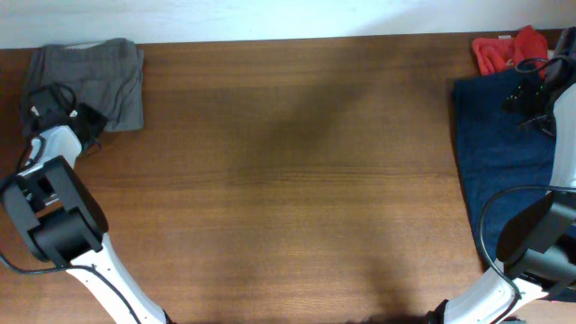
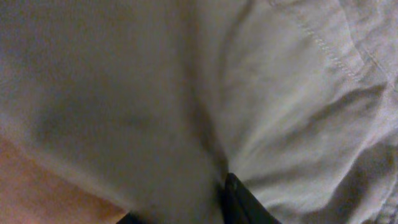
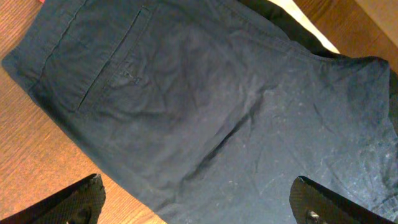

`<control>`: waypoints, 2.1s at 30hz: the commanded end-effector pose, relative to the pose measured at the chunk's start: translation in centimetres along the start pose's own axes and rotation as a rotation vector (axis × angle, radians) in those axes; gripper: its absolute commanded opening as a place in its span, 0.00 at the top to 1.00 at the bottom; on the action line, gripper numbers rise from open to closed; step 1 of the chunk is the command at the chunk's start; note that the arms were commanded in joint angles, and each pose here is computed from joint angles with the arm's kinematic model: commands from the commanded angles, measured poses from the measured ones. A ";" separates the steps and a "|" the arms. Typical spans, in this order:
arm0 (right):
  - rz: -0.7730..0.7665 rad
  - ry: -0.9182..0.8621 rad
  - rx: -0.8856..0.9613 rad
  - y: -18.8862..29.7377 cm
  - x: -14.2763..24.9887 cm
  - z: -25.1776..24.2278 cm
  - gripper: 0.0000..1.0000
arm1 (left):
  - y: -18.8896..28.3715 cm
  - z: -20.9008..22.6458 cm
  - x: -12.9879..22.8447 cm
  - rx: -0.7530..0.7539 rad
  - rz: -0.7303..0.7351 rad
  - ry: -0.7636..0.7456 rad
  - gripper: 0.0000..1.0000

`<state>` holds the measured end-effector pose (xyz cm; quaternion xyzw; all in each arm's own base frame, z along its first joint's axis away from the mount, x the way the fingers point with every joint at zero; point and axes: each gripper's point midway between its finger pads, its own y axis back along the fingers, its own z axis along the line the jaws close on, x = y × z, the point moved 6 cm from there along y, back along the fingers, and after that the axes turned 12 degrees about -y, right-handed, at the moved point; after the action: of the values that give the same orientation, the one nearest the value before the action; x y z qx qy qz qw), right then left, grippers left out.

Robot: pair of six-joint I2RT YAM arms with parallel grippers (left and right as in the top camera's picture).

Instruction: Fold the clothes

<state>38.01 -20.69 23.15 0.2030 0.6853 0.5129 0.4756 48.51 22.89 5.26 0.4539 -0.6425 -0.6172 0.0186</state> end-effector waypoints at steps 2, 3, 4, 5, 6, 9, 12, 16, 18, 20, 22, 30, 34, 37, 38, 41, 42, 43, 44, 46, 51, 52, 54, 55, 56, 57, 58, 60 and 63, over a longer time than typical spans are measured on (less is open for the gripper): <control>-0.021 -0.017 -0.001 0.6 -0.5 -0.2 0.02 | 2.9 3.1 0.3 -0.108 0.053 0.016 0.46; -0.022 -0.017 -0.001 0.6 -0.5 -0.2 0.02 | 4.5 2.7 -0.4 -0.104 0.038 0.015 0.45; -0.021 -0.017 -0.001 0.6 -0.5 -0.2 0.02 | 6.3 2.2 -1.5 -0.097 0.007 0.012 0.45; -0.022 -0.017 -0.001 0.6 -0.5 -0.2 0.02 | 8.4 1.7 -2.9 -0.084 -0.050 0.010 0.50; -0.022 -0.017 -0.001 0.6 -0.5 -0.2 0.02 | 9.9 1.2 -4.1 -0.070 -0.103 0.006 0.59; -0.022 -0.017 -0.001 0.6 -0.5 -0.2 0.02 | 10.9 0.7 -5.3 -0.054 -0.163 0.001 0.66; -0.021 -0.017 -0.001 0.6 -0.5 -0.2 0.02 | 9.3 2.1 -4.6 -0.145 -0.143 0.008 0.80; -0.021 -0.017 -0.001 0.6 -0.5 -0.2 0.02 | 4.4 4.0 -2.0 -0.216 -0.066 0.013 0.98; -0.021 -0.017 -0.001 0.6 -0.5 -0.2 0.02 | 2.6 4.4 -1.5 -0.217 -0.062 -0.055 0.98; -0.021 -0.017 -0.001 0.6 -0.5 -0.2 0.02 | 1.3 4.7 -1.2 -0.219 -0.056 -0.159 0.98; -0.021 -0.017 -0.001 0.6 -0.5 -0.2 0.02 | 0.9 4.8 -1.0 -0.222 -0.047 -0.220 0.98; -0.021 -0.017 -0.001 0.6 -0.5 -0.2 0.02 | 7.9 2.4 -5.3 -0.198 -0.182 -0.231 0.99; -0.022 -0.017 -0.001 0.6 -0.5 -0.2 0.02 | 9.9 0.7 -7.9 -0.167 -0.328 -0.240 0.99; -0.022 -0.017 -0.001 0.6 -0.5 -0.2 0.02 | 6.8 1.3 -7.2 -0.170 -0.315 -0.243 0.99; -0.021 -0.017 -0.001 0.6 -0.5 -0.2 0.02 | 5.2 1.6 -6.6 -0.176 -0.302 -0.290 0.99; -0.021 -0.017 -0.001 0.6 -0.5 -0.2 0.02 | 2.6 2.2 -5.4 -0.191 -0.272 -0.374 0.99; -0.021 -0.017 -0.001 0.6 -0.5 -0.2 0.02 | 1.9 2.5 -5.0 -0.196 -0.256 -0.404 0.99; -0.022 -0.017 -0.001 0.6 -0.5 -0.2 0.02 | 1.2 2.8 -4.5 -0.201 -0.239 -0.419 0.99; -0.021 -0.017 -0.001 0.6 -0.5 -0.2 0.02 | 0.4 3.4 -3.9 -0.206 -0.217 -0.415 0.99; -0.022 -0.017 -0.001 0.6 -0.5 -0.2 0.02 | -0.8 4.4 -2.6 -0.214 -0.161 -0.409 0.99; -0.022 -0.017 -0.001 0.6 -0.5 -0.2 0.02 | -0.5 4.6 -1.8 -0.217 -0.106 -0.409 0.99; -0.021 -0.017 -0.001 0.6 -0.5 -0.2 0.02 | -0.1 4.5 -1.9 -0.216 -0.101 -0.409 0.99; -0.022 -0.017 -0.001 0.6 -0.5 -0.2 0.02 | 2.1 3.3 -3.1 -0.209 -0.131 -0.417 0.99; -0.021 -0.017 -0.001 0.6 -0.5 -0.2 0.02 | 3.4 2.6 -4.1 -0.204 -0.165 -0.421 0.99; -0.021 -0.017 -0.001 0.6 -0.5 -0.2 0.02 | 5.4 1.6 -5.3 -0.196 -0.214 -0.426 0.99; -0.022 -0.017 -0.001 0.6 -0.5 -0.2 0.02 | 7.6 0.4 -6.6 -0.184 -0.269 -0.429 0.99; -0.021 -0.017 -0.001 0.6 -0.5 -0.2 0.02 | 9.9 -1.1 -7.7 -0.167 -0.325 -0.440 0.98; -0.021 -0.017 -0.001 0.6 -0.5 -0.2 0.02 | 12.5 -4.2 -8.1 -0.068 -0.366 -0.469 0.78; -0.021 -0.017 -0.001 0.6 -0.5 -0.2 0.02 | 11.3 -6.9 -5.2 0.115 -0.247 -0.514 0.78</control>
<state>38.01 -20.69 23.15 0.2029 0.6852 0.5130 0.4756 48.66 21.98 20.58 0.4021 -0.5246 -0.7167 -0.2223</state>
